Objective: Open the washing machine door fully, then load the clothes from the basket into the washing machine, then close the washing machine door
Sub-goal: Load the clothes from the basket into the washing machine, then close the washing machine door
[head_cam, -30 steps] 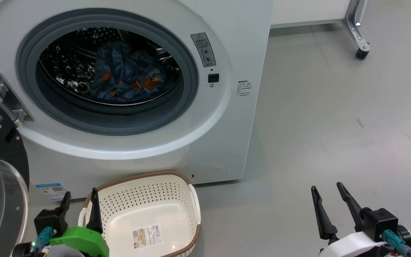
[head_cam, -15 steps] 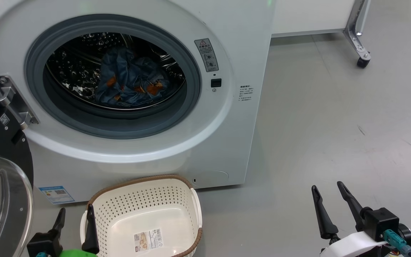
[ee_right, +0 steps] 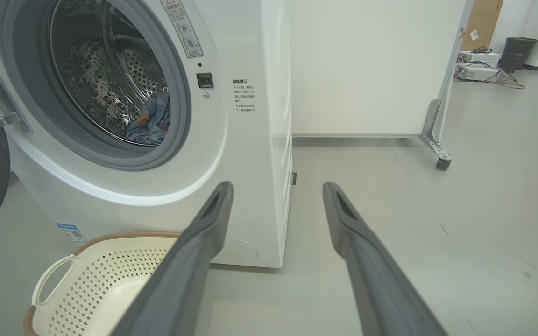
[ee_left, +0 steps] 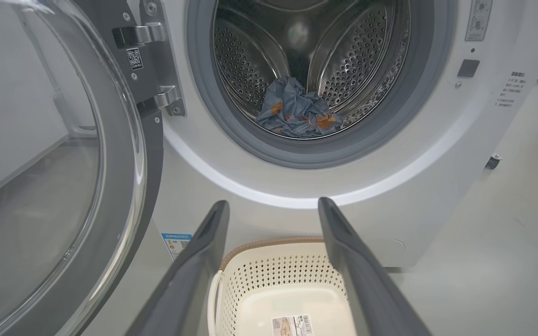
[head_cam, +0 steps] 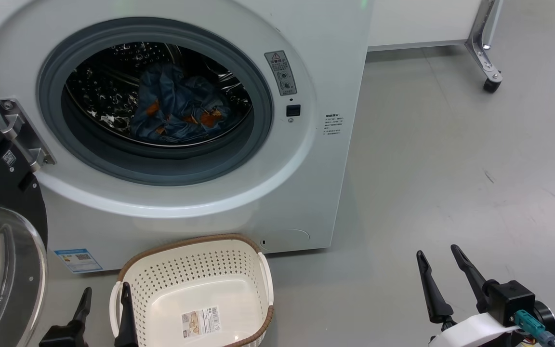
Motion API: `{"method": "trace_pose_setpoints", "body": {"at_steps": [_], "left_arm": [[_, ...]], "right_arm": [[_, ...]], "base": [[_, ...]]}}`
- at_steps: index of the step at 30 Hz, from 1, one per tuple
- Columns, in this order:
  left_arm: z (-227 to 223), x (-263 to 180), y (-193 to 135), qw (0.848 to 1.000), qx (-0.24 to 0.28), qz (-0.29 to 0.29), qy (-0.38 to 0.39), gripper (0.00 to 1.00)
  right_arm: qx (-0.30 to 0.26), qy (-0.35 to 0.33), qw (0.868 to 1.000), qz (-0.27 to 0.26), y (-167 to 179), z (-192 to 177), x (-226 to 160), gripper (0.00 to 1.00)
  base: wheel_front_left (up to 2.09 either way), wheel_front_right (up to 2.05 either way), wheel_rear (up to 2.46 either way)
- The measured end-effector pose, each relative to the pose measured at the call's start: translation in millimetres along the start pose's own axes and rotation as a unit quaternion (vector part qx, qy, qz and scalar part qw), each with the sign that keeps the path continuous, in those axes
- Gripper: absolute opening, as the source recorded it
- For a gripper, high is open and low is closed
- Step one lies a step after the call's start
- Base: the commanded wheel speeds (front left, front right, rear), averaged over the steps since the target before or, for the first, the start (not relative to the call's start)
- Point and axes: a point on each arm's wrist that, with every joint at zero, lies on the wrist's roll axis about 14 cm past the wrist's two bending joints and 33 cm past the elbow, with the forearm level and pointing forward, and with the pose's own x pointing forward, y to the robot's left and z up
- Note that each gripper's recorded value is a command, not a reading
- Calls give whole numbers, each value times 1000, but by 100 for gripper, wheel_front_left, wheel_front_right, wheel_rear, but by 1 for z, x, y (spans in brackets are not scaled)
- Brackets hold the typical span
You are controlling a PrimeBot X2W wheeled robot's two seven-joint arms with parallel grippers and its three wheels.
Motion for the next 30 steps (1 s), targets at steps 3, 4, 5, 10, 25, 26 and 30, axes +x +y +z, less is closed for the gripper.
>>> {"method": "trace_pose_setpoints", "body": {"at_steps": [3, 4, 5, 10, 25, 26, 30], "left_arm": [[2, -2, 0, 1000, 1, 2, -3, 100], [1, -3, 0, 1000, 1, 1, -2, 100], [1, -3, 0, 1000, 1, 2, -1, 100], [-2, -7, -1, 1000, 2, 3, 3, 100], [-4, -8, -5, 1000, 7, 4, 7, 100], [-3, -8, -5, 1000, 6, 4, 6, 100], [-2, -7, -5, 1000, 3, 5, 4, 100]], "right_arm": [[0, 0, 1000, 1, 1, 0, 0, 100], [0, 0, 1000, 1, 1, 0, 0, 100], [0, 0, 1000, 1, 1, 0, 0, 100], [0, 1, 1000, 1, 0, 0, 0, 100], [0, 6, 1000, -4, -3, -3, -1, 100], [1, 6, 1000, -4, -3, -3, -1, 100], [1, 6, 1000, -5, -4, -4, -1, 100]], "base": [[-61, 61, 0], [-69, 69, 0], [-73, 73, 0], [-85, 85, 0], [-83, 83, 0], [-54, 54, 0], [-43, 43, 0]]}}
